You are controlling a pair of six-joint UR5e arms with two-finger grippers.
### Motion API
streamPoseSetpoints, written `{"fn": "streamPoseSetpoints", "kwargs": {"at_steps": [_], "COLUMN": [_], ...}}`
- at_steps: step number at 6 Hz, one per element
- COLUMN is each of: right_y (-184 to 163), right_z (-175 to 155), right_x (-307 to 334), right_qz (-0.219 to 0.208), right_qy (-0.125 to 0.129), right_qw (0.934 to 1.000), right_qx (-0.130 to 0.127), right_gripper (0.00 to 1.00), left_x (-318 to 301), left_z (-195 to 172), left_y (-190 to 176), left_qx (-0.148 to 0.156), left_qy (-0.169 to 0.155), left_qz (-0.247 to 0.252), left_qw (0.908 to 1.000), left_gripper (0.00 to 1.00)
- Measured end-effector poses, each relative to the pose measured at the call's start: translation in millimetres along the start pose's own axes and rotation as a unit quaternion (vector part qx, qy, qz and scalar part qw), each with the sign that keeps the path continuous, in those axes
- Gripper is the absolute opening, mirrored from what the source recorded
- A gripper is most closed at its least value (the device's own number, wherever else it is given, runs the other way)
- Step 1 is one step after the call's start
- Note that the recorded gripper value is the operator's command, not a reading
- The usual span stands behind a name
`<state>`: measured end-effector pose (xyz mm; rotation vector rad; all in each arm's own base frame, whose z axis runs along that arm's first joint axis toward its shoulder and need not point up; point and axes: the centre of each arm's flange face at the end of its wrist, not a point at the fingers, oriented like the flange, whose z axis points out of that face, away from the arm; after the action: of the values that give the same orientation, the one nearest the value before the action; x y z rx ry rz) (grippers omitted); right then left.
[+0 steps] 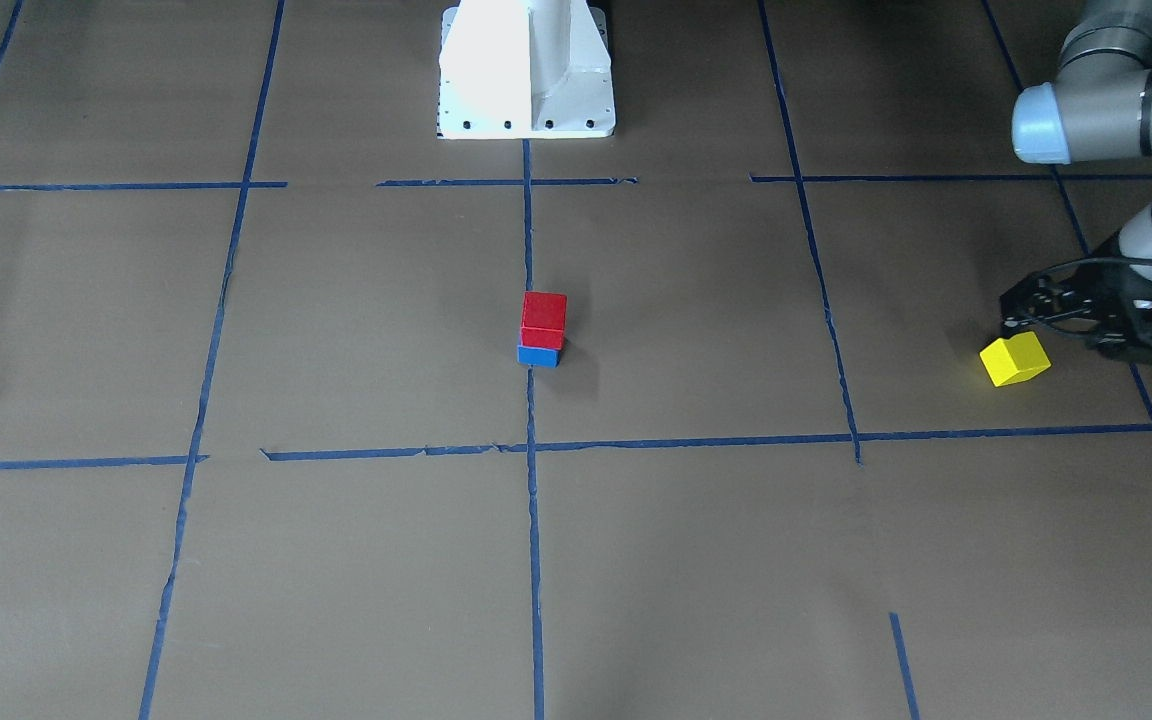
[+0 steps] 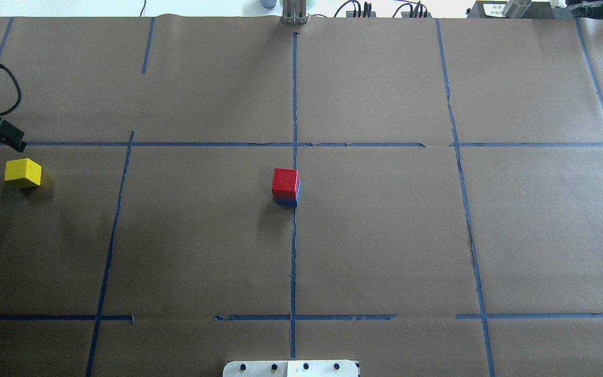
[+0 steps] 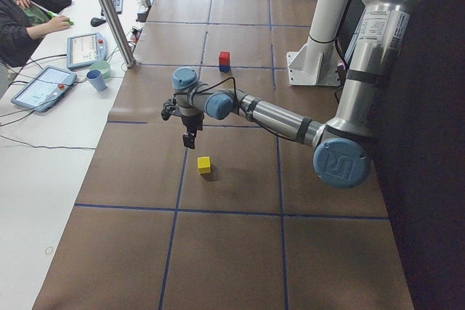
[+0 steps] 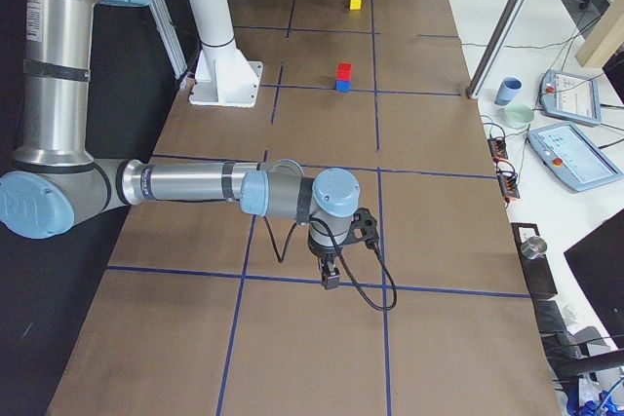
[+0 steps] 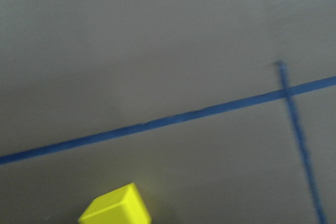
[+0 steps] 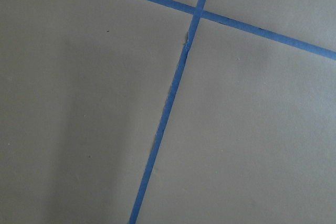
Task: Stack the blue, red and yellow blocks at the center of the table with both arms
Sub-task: 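Lower the left gripper onto the yellow cube and close it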
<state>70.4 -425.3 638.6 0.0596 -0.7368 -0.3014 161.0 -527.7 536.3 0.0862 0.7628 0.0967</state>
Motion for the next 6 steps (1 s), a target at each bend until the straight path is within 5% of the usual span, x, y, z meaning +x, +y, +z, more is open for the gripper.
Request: {"fn": "streamPoseSetpoints", "kwargs": {"at_steps": [2,6], "right_y": [0,0], "right_z": [0,1], "right_x": [0,1], "right_qz": [0.000,0.001], "right_qy": [0.001,0.000], "right_qw": [1.0000,1.0000], "right_qx": [0.000,-0.001], "right_gripper": [1.00,1.00], "left_x": [-31,-8], "left_z": [17,60], "left_y": [35,30], "left_qx": [0.040,0.026], "left_qy": [0.027,0.018], "left_qz": [-0.102,-0.122], "left_qw": [0.9936,0.9920], "left_gripper": [0.99,1.00]}}
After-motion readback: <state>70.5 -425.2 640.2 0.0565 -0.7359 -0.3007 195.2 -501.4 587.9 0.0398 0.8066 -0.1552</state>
